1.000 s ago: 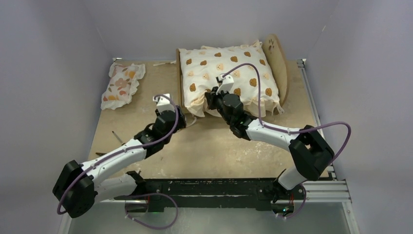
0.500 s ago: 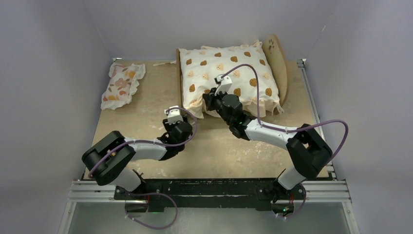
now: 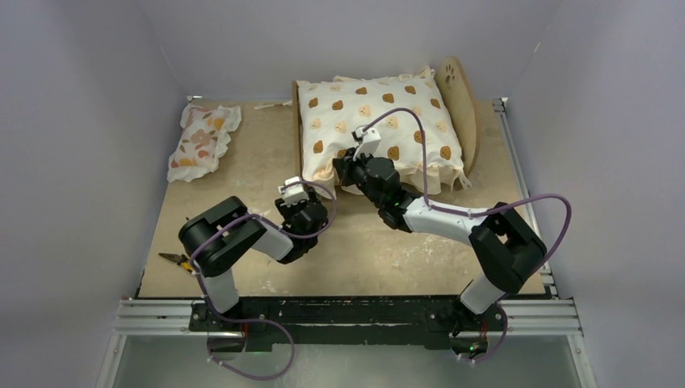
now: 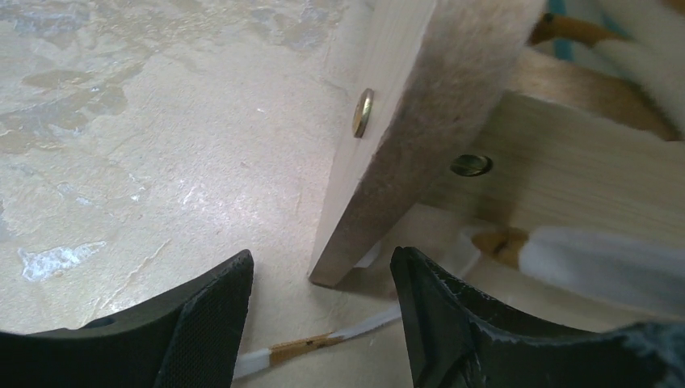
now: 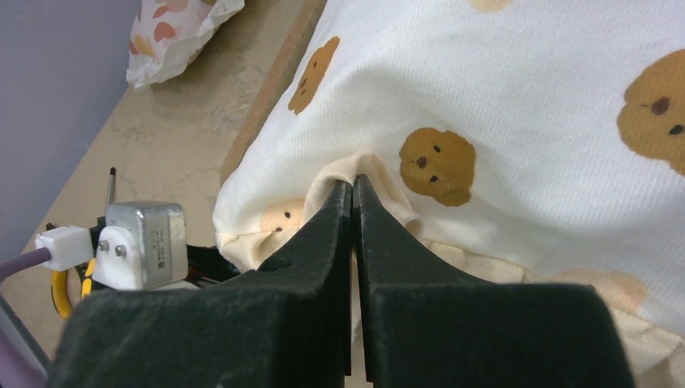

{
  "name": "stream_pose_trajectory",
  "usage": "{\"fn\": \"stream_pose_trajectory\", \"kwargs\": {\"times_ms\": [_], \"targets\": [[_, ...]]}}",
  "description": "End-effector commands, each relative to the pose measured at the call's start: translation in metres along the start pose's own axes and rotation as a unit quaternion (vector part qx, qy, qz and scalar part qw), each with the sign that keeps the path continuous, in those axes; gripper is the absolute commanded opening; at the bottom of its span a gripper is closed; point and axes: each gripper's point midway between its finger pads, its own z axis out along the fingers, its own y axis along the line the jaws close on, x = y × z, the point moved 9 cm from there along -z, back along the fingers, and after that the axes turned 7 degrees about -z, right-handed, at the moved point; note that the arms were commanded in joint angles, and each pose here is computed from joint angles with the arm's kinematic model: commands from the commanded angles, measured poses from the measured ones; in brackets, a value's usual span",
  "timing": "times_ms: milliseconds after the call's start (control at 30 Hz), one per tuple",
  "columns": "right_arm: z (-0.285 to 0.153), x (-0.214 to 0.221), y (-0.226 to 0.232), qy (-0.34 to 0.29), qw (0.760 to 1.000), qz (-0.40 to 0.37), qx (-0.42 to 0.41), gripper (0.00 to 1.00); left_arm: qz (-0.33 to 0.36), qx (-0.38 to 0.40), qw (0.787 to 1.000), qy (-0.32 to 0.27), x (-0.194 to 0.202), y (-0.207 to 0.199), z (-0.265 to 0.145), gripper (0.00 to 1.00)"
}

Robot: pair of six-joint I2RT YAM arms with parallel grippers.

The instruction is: Set up the pet bed

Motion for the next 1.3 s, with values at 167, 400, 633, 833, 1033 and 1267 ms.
{"fn": "stream_pose_trajectory", "kwargs": {"times_ms": [167,400,633,833,1033,1267], "targets": [[0.001,-0.003,0.004,-0.013,1.000,0.009,-0.019,0.00,-0.056,-0.081,0.992,-0.080,0.002,-0.004,0.018,0.61],[0.001,-0.002,0.002,-0.014,1.000,0.010,-0.018,0.00,-0.060,-0.117,0.990,-0.054,0.004,0.009,0.010,0.47],[0.000,-0.004,0.002,-0.018,1.000,0.011,-0.018,0.00,-0.053,-0.129,0.990,-0.020,0.004,0.024,-0.001,0.49],[-0.001,-0.008,0.002,-0.024,0.999,0.010,-0.019,0.00,-0.064,-0.143,0.988,-0.005,-0.006,0.036,-0.006,0.47],[-0.001,-0.006,0.002,-0.022,0.999,0.010,-0.022,0.00,-0.084,-0.141,0.986,0.014,-0.016,0.049,-0.012,0.46],[0.000,-0.007,0.004,-0.020,0.999,0.011,-0.032,0.00,-0.089,-0.104,0.989,0.050,-0.026,0.048,-0.025,0.39]]}}
